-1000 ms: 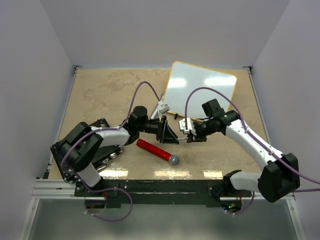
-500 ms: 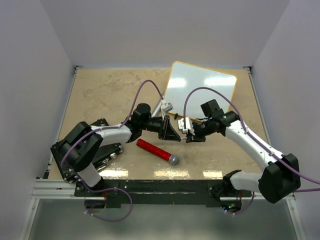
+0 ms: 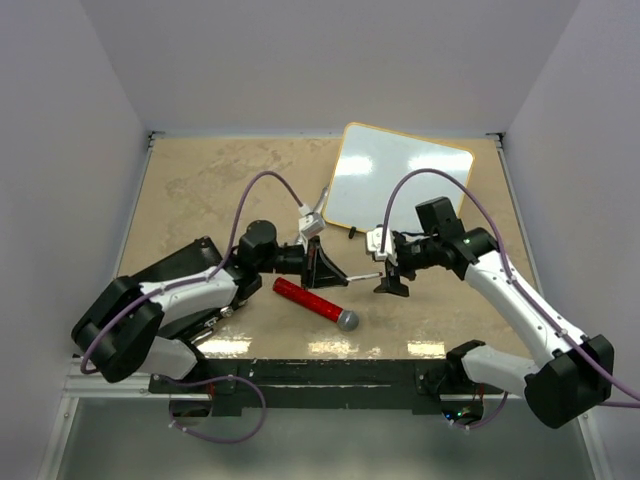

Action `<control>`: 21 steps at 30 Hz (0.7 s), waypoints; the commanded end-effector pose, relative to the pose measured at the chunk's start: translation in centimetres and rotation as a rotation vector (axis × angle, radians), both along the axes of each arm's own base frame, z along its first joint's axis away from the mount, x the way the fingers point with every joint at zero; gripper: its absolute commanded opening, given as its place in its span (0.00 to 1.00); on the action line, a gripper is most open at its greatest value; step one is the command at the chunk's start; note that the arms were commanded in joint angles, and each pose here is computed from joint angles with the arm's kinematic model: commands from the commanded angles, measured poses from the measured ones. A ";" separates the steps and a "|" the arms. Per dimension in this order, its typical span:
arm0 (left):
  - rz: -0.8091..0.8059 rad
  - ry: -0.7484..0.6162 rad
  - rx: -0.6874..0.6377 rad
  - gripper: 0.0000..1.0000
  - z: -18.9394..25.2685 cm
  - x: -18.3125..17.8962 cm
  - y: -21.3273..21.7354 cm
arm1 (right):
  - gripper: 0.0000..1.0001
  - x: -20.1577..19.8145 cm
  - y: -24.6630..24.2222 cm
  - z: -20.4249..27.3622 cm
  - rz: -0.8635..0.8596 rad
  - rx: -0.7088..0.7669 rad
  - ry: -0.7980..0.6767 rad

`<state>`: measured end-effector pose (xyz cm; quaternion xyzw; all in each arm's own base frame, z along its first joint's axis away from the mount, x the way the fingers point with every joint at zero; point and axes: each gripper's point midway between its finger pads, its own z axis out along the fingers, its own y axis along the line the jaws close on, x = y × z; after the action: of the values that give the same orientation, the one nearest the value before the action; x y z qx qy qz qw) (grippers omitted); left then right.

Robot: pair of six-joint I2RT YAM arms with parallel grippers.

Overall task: Write a sentence on the whiteboard
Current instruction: Pass from the left arm to the right

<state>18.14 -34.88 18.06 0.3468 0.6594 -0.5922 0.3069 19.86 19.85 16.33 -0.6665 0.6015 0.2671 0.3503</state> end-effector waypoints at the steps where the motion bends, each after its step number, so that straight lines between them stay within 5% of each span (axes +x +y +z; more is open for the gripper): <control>1: 0.109 -0.190 -0.091 0.00 2.6 0.7 1.7 | 0.87 1.7 -0.3 4.4 -0.064 0.102 -0.041; 12: 0.329 -0.379 -0.291 0.00 8.6 2.4 4.6 | 0.88 1.5 -0.4 10.6 -0.050 0.355 0.226; 21: 0.312 -0.381 -0.383 0.00 10.7 2.8 3.0 | 0.89 0.6 1.6 12.8 0.015 0.548 0.517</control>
<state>20.46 -31.22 25.17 0.2872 0.5660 -0.5644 0.5278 22.04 20.34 25.75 -0.4998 0.6138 0.4896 0.3658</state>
